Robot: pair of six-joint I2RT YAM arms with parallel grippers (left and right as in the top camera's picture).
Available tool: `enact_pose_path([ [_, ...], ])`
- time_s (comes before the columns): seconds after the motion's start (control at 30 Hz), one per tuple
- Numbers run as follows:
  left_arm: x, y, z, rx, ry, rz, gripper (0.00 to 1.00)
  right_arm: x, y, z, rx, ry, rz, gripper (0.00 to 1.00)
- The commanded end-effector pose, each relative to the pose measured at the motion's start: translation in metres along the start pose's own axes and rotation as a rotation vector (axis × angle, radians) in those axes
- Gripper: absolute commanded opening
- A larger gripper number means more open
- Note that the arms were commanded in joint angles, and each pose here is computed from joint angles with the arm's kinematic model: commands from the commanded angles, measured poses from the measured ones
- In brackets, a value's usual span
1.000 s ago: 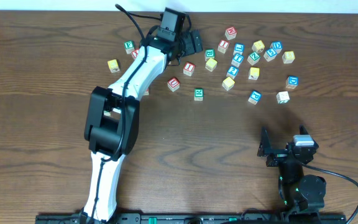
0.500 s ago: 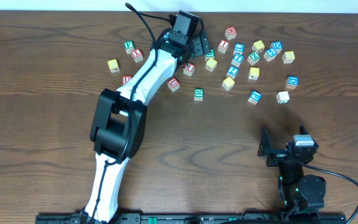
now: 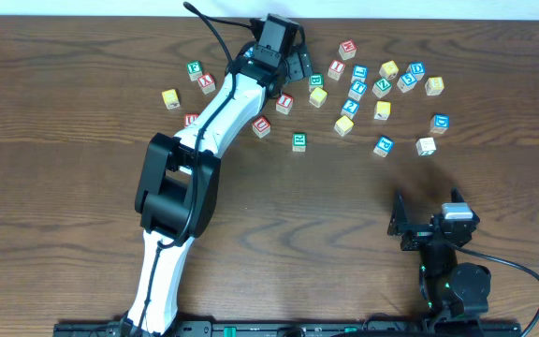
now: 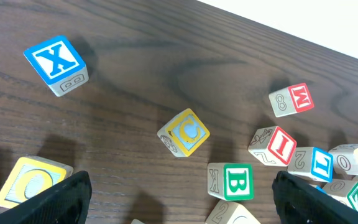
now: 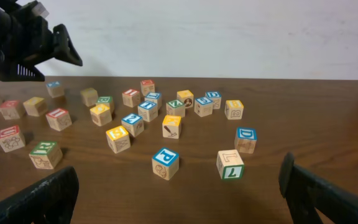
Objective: Spell out CORL
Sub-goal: 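Lower the left gripper over the yellow-faced C block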
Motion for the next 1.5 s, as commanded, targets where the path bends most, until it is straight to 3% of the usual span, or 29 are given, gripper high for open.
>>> enact_pose_path([
  [0.0, 0.009, 0.008, 0.006, -0.012, -0.028, 0.039, 0.91, 0.000, -0.001, 0.000, -0.004, 0.001, -0.006, 0.99],
  [0.4, 0.035, 0.025, -0.015, 0.009, 0.038, 0.101, 0.90, 0.000, -0.001, 0.000, -0.004, 0.001, -0.006, 0.99],
  [0.97, 0.036, 0.025, -0.010, 0.032, 0.007, 0.099, 0.90, 0.000, -0.001, 0.000, -0.004, 0.001, -0.006, 0.99],
  [1.17, 0.036, 0.020, -0.008, 0.208, 0.006, 0.054, 0.89, 0.000, -0.001, 0.000, -0.004, 0.001, -0.006, 0.99],
  [1.27, 0.033, 0.016, -0.003, 0.304, -0.006, 0.046, 0.66, 0.000, -0.001, 0.000, -0.004, 0.001, -0.006, 0.99],
  [1.37, 0.028, 0.007, 0.008, 0.351, -0.039, 0.026, 0.59, 0.000, -0.001, 0.000, -0.004, 0.001, -0.006, 0.99],
  [1.47, 0.024, 0.002, 0.014, 0.353, -0.058, 0.014, 0.59, 0.000, -0.001, 0.000, -0.004, 0.001, -0.006, 0.99],
])
Point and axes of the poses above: each gripper's point midway between its finger pads, its own x axis out along the fingers, its own y axis along the line the jaws close on, z = x × y, the point moved 9 cm from there along -x, back along the fingers, and after that the axes turned 6 degrees about -x, right-handed, at the moved point
